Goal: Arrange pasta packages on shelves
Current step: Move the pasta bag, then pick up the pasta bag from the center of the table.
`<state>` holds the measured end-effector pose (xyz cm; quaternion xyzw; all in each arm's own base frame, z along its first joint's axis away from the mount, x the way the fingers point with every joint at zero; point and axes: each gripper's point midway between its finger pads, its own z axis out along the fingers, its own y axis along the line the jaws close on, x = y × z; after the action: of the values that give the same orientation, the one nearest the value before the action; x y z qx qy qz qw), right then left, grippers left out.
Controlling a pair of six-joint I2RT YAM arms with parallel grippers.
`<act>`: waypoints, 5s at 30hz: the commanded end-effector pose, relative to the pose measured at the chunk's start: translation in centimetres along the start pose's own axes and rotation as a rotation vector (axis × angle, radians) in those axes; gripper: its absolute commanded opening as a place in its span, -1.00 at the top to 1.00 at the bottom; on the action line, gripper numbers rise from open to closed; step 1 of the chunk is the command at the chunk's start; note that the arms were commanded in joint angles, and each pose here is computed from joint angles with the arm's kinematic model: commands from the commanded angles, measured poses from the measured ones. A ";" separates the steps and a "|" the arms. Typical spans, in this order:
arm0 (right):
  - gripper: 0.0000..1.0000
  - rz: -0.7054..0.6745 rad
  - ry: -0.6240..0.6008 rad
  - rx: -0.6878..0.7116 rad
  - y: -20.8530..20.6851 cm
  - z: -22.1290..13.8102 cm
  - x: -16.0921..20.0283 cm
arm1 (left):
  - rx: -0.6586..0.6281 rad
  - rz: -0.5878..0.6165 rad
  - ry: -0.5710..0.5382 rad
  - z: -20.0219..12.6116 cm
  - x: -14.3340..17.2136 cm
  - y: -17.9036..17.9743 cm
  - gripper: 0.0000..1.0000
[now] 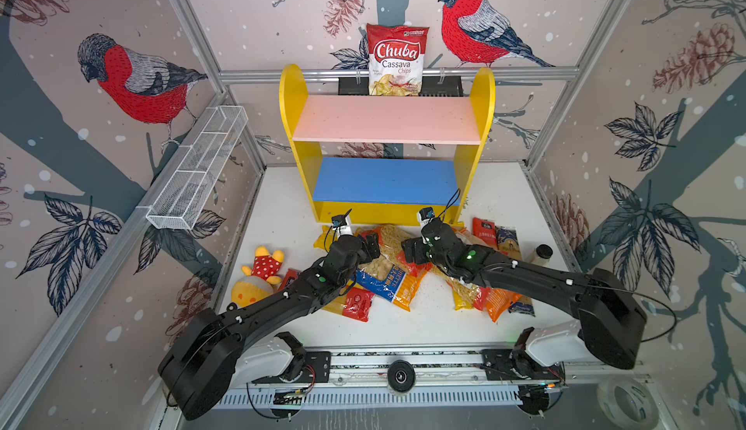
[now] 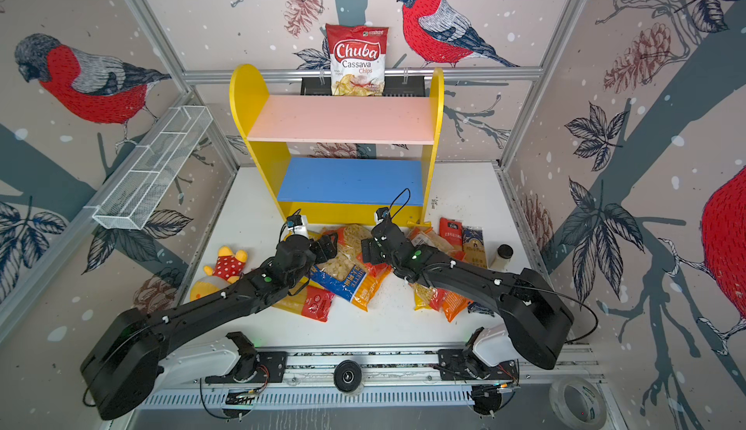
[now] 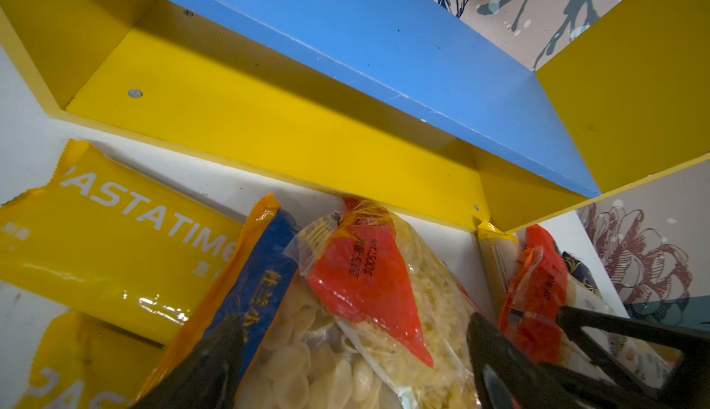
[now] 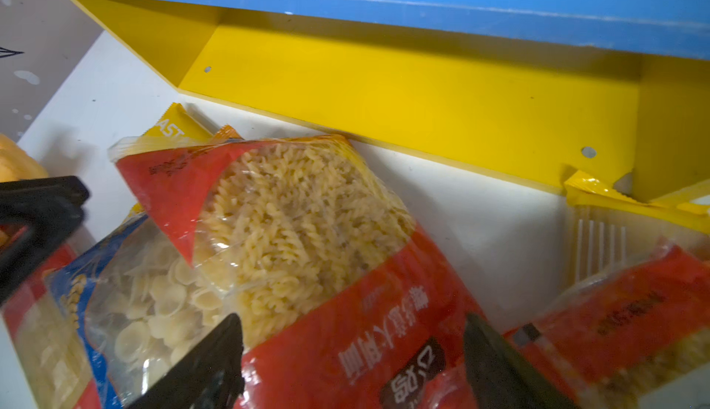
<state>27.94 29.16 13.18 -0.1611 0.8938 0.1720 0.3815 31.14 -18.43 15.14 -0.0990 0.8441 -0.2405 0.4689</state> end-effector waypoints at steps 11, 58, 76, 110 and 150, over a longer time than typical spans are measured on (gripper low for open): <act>-0.71 -0.227 0.100 -0.022 5.0 0.0 3.5 | -0.057 -0.127 0.028 -2.3 -2.5 5.1 -0.73; -0.72 -0.067 0.040 0.212 -5.2 -2.1 -2.1 | 0.376 0.027 0.407 5.3 4.6 -7.3 -0.65; -0.67 -0.319 0.075 -0.104 12.6 5.1 -1.6 | -0.194 -0.388 0.035 -1.1 -3.0 15.5 -0.71; -0.61 -0.097 0.011 0.016 5.8 3.8 -2.9 | 0.063 -0.762 0.005 5.3 0.4 15.2 1.00; -0.72 0.021 -0.288 -0.544 3.5 -6.2 -11.2 | 0.758 0.535 -0.124 -12.5 -15.7 -14.8 1.00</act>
<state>31.54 30.65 22.43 -0.1755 0.8195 0.3446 0.4229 29.96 -19.59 36.33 0.1995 0.7353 -0.3760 0.5273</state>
